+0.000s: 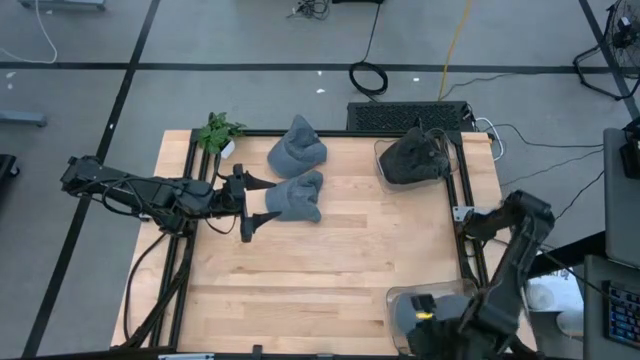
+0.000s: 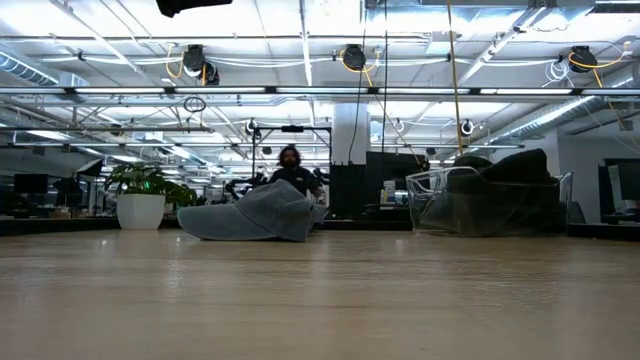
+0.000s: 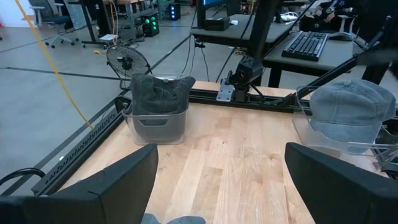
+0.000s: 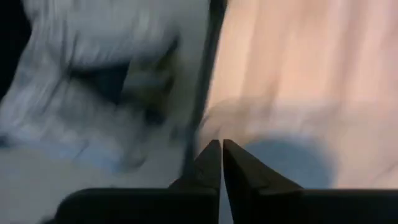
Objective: Pick & Place hat
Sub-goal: Put the bottom gray cap into the bottom transparent bin
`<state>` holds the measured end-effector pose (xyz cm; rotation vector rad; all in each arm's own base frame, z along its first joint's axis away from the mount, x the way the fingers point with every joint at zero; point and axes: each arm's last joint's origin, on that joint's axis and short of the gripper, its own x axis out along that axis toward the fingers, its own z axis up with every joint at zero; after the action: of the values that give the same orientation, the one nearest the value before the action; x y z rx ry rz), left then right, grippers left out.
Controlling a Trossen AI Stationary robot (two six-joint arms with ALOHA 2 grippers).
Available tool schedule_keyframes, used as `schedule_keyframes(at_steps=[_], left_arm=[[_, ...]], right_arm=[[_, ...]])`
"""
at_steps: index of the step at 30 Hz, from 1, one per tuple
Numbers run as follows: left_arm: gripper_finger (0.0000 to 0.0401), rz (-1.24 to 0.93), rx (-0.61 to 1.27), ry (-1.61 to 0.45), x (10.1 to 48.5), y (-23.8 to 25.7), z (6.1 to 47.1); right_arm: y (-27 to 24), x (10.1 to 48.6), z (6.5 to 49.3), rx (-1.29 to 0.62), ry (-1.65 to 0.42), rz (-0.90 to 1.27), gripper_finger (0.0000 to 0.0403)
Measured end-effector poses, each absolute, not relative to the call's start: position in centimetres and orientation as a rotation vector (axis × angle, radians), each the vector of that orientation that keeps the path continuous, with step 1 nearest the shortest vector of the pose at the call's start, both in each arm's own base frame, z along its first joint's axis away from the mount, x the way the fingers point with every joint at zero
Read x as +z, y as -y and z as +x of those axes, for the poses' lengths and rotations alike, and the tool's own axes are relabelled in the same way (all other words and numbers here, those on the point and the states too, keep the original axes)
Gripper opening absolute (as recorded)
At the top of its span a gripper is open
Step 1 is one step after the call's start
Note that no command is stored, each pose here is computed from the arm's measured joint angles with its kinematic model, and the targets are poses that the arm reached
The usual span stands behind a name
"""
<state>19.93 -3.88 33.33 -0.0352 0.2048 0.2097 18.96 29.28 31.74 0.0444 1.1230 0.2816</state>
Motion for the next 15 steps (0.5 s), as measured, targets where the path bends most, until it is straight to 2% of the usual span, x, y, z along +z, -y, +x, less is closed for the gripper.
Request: schedule_keyframes(at_steps=[4, 11, 15], left_arm=[[0.0361, -0.035, 0.21, -0.204, 33.3, 3.9, 19.9], [0.0361, -0.035, 0.21, -0.205, 33.3, 3.9, 19.9], [0.0361, -0.035, 0.21, -0.204, 33.3, 3.9, 19.9]], right_arm=[[-30.7, 29.5, 18.8, 0.259, -1.361, 0.202, 0.0001], [-32.4, 27.6, 17.5, 0.144, -1.434, 0.268, 0.0], [-32.0, 26.1, 16.2, 0.0, -1.532, 0.311, 0.0]])
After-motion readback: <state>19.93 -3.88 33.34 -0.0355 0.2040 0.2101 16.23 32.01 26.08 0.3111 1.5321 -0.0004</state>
